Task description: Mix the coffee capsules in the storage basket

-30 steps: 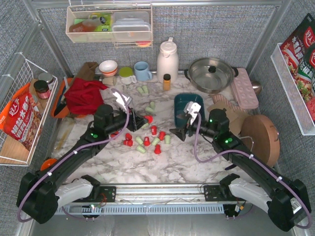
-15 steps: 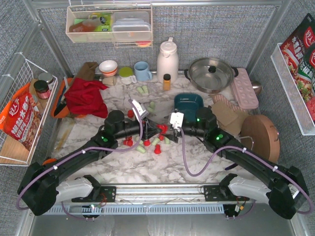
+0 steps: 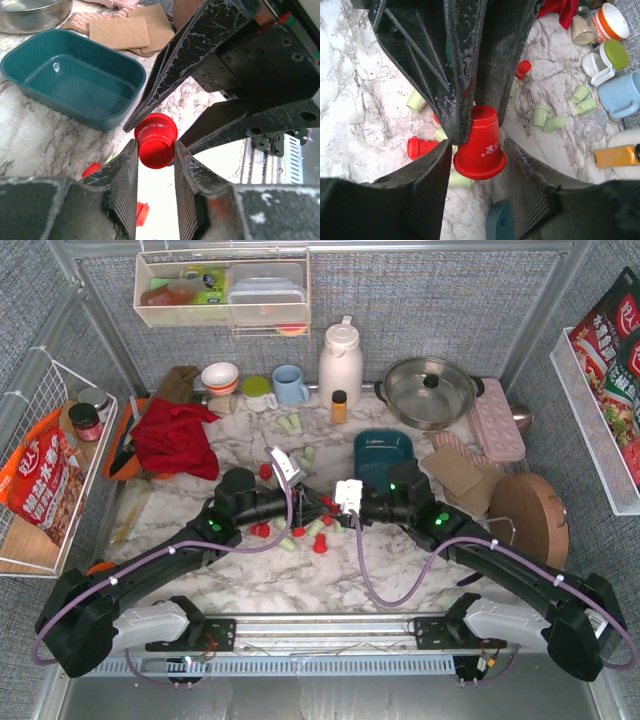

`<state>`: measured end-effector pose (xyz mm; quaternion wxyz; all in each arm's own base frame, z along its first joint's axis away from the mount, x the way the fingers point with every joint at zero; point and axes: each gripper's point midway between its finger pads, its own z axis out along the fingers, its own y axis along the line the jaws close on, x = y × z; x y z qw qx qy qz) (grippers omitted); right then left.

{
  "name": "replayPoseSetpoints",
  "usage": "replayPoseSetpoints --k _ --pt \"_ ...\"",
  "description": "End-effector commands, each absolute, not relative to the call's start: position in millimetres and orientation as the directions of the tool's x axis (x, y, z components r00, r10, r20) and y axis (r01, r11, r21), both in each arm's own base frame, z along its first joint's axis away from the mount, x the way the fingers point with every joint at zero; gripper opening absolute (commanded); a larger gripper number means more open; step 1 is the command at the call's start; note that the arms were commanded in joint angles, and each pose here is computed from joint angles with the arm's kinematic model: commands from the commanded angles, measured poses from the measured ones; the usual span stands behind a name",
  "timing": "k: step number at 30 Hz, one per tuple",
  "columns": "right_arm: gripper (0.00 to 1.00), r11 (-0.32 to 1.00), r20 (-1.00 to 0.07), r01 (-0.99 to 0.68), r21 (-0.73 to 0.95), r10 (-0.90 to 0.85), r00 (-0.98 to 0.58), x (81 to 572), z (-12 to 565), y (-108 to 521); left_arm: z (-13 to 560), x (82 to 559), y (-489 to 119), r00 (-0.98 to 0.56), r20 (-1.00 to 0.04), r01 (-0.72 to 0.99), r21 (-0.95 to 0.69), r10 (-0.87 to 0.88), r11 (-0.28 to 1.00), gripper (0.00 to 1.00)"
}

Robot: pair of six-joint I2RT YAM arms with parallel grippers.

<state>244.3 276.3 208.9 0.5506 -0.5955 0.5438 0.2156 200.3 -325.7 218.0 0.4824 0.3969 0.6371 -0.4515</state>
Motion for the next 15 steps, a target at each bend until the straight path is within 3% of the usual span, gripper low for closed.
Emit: replayPoseSetpoints --k 1,6,8,11,13,15 --pt "0.48 0.2 -0.835 -0.872 -0.447 -0.443 0.326 247.6 212.1 272.5 230.4 201.3 -329.4 -0.18 -0.983 0.95 -0.167 0.027 0.265 0.28" --pt "0.33 0.219 -0.836 -0.87 -0.441 -0.452 0.31 250.2 214.6 271.2 230.2 202.6 -330.0 -0.182 -0.983 0.948 -0.168 0.026 0.271 0.29" --pt "0.3 0.221 -0.836 -0.871 -0.439 -0.454 0.307 250.6 215.2 270.8 230.6 203.5 -329.9 -0.183 -0.983 0.946 -0.169 0.023 0.276 0.35" --pt "0.28 0.235 -0.834 -0.868 -0.437 -0.466 0.294 253.0 215.0 268.5 231.4 209.6 -326.2 -0.192 -0.981 0.93 -0.177 0.014 0.322 0.65" --pt "0.28 0.265 -0.83 -0.858 -0.44 -0.484 0.276 258.7 213.8 264.9 231.5 217.3 -319.3 -0.189 -0.982 0.907 -0.173 0.006 0.383 0.97" --pt "0.28 0.309 -0.822 -0.84 -0.445 -0.514 0.247 268.1 210.3 258.9 231.3 227.9 -308.5 -0.187 -0.982 0.868 -0.167 -0.005 0.467 0.99"
